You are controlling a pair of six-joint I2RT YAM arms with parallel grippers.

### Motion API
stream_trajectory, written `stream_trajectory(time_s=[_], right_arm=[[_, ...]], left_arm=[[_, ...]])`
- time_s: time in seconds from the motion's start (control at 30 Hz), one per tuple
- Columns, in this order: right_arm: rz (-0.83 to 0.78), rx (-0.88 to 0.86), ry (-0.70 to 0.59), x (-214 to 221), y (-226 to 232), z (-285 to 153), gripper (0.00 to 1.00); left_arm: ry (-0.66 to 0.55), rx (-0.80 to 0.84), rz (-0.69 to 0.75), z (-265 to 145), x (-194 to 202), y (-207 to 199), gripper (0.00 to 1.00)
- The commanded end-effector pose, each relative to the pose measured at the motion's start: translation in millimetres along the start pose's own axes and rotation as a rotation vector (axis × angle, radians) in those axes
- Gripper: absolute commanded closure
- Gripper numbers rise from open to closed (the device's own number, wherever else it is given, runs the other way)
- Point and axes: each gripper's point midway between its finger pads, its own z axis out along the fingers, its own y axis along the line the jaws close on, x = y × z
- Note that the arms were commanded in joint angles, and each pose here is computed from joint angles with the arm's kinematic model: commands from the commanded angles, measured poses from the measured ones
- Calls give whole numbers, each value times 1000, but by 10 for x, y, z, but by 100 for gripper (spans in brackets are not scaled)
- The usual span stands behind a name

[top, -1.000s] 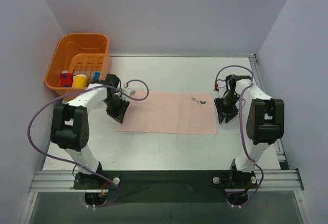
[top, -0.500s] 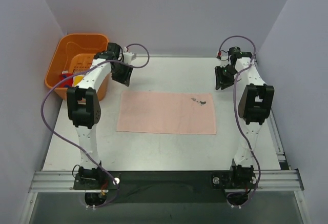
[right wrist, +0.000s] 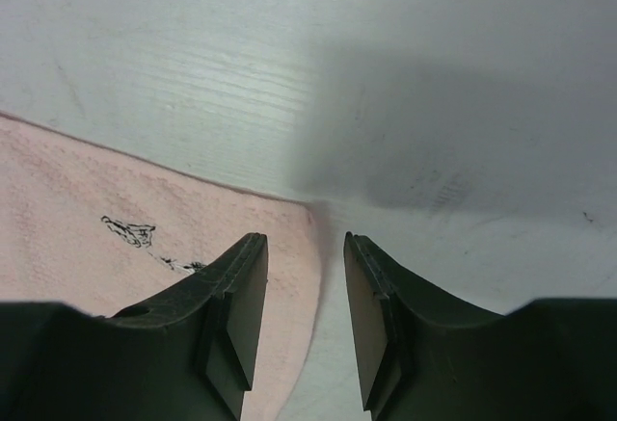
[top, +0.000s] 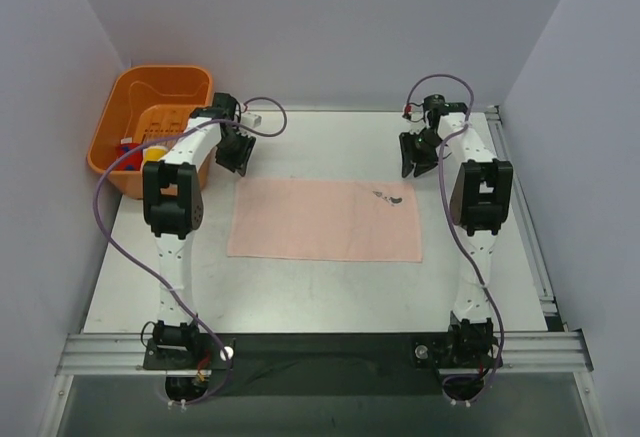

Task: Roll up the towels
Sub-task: Flatten the towel

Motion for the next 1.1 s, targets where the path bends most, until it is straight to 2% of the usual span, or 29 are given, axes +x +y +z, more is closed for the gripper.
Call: stream_trajectory(time_s=[0.0, 0.3, 0.47, 0.63, 1.07], right_arm=[[6, 7, 59, 120, 54, 62, 63], [-10, 19, 120, 314, 86, 168, 74], [-14, 39, 138, 367, 45, 200, 90], [-15, 61, 130, 346, 0, 185, 99], [-27, 61, 87, 252, 10, 98, 100]], left_arm=[[-24, -30, -22, -44, -63, 128, 53], [-1, -34, -22, 11, 32, 151, 53], [9, -26, -14, 88, 69, 152, 55], [2, -15, -4, 125, 59, 149, 59], [-41, 45, -9, 84, -55, 44, 56]])
